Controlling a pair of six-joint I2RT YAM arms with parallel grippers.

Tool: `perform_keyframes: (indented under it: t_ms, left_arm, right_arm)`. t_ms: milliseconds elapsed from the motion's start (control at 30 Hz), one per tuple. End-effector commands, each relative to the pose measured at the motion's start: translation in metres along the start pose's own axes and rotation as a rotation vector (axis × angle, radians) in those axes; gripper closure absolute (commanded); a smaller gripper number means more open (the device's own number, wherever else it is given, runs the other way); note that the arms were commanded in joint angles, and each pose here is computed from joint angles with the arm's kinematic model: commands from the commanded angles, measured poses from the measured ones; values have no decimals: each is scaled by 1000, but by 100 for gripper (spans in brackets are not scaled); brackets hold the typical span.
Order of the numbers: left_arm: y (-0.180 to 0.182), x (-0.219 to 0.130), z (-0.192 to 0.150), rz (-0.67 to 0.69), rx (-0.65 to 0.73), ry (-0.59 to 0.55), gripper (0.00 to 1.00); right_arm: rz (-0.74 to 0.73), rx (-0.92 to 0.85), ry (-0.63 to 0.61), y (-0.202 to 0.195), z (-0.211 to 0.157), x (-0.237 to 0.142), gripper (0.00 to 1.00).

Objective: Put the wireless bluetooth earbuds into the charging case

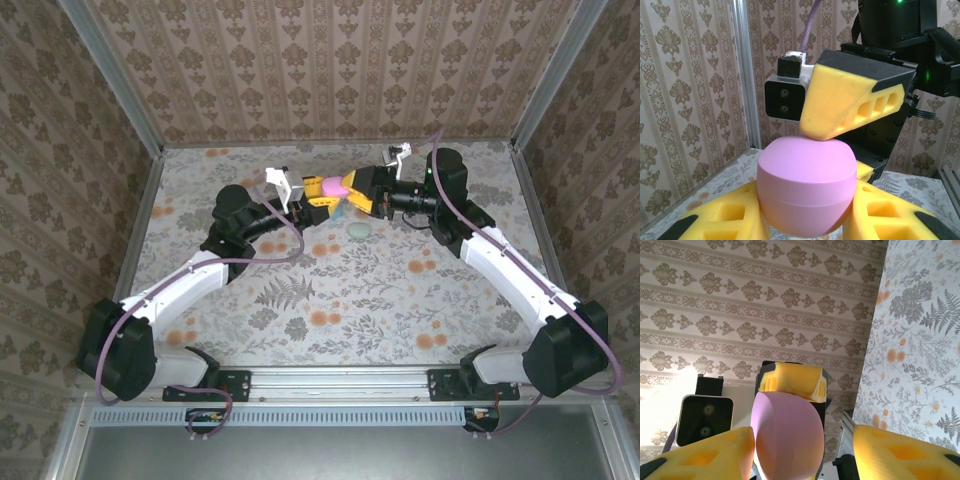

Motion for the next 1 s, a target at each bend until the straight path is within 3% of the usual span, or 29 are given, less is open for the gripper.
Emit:
perform_keyframes:
  t_ms: [0, 233, 633, 800, 967]
  left_arm:
    - [-4, -3, 9, -23, 17, -29, 67]
    - [-2, -4, 8, -16, 16, -24, 67]
    - [-1, -4, 7, -15, 19, -18, 67]
    - [-1, -5, 5, -9, 17, -6, 66]
    - [5, -5, -1, 32, 2, 21, 55]
  right_arm:
    - [57, -9, 49, 12, -3, 8, 45]
    - [63, -14, 63, 11, -1, 14, 58]
    - [93, -27, 94, 20, -7, 15, 57]
    - [59, -61, 69, 15, -6, 13, 74]
    - [-25, -112, -29, 4, -3, 4, 83]
Point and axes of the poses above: each hand's point on the last joint's axis, 136 mm out from that joint toward the fingers, its own x axis out along the fingers, its own y axis along the line the jaws close on, z = x × y, the point moved 3 cm from there along -x, back along the fingers, and after that the axes turned 6 degrees about -x, right-handed, at the moved point
